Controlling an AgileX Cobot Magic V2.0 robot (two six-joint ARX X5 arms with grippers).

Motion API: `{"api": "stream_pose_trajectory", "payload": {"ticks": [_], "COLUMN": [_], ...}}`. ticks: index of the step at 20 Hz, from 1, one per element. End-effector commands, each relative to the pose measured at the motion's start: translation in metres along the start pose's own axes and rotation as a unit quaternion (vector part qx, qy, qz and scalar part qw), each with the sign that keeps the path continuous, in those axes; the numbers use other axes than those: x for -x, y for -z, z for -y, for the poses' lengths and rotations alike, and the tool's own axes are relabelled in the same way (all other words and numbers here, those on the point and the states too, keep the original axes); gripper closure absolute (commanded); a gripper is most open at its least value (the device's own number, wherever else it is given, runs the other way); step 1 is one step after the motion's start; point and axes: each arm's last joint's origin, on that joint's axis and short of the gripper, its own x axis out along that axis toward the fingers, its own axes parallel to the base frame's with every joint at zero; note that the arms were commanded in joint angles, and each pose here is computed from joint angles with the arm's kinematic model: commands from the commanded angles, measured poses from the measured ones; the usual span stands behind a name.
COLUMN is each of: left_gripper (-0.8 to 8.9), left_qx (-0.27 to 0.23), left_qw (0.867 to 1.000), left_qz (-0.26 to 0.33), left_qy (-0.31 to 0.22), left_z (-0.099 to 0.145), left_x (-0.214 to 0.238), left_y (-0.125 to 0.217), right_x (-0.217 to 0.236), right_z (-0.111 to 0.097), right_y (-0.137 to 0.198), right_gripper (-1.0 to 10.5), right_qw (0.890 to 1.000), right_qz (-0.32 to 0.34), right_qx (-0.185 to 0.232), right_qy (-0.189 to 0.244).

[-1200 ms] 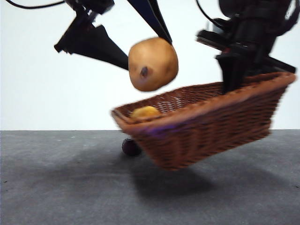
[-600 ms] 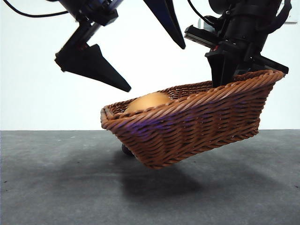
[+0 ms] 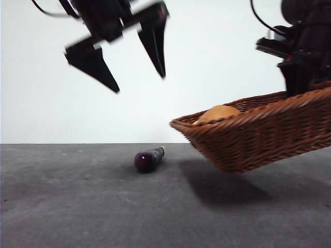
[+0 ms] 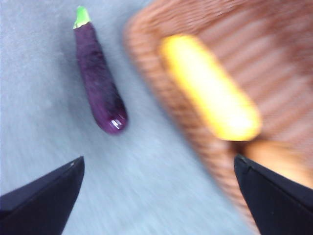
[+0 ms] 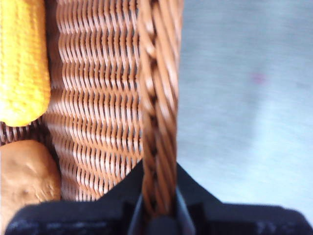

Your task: Help me put the vegetables on the table into the basket

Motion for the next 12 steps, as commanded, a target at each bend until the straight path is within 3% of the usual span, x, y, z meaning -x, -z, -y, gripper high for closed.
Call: {"api": "stream_pose_trajectory", "payload": {"ticks": [1, 5, 12], "left_gripper": [1.81, 1.86, 1.92], "left_qx": [-0.012, 0.005, 0.019], "left_qw": [1.000, 0.997, 0.992], "left_qz": [-0.021, -0.065, -0.120], "left_qy": [-0.012, -0.032, -0.040], "left_z": [-0.009, -0.030, -0.041], "left_x": [-0.033, -0.082, -0.129], "left_y": [-0.015, -0.047, -0.047], "right_x": [0.008, 0.021, 0.030], "right_z": [0.013, 0.040, 0.045], "right_y": [0.001, 0.001, 0.005], "right_gripper": [9.6, 9.6, 9.6], "right_qw": [1.000, 0.998, 0.998], "right_qz": [0.013, 0.031, 0.040], "right_qx": [-0.002, -0.037, -0.036], "right_qy": [-0.006, -0.035, -0.032]}}
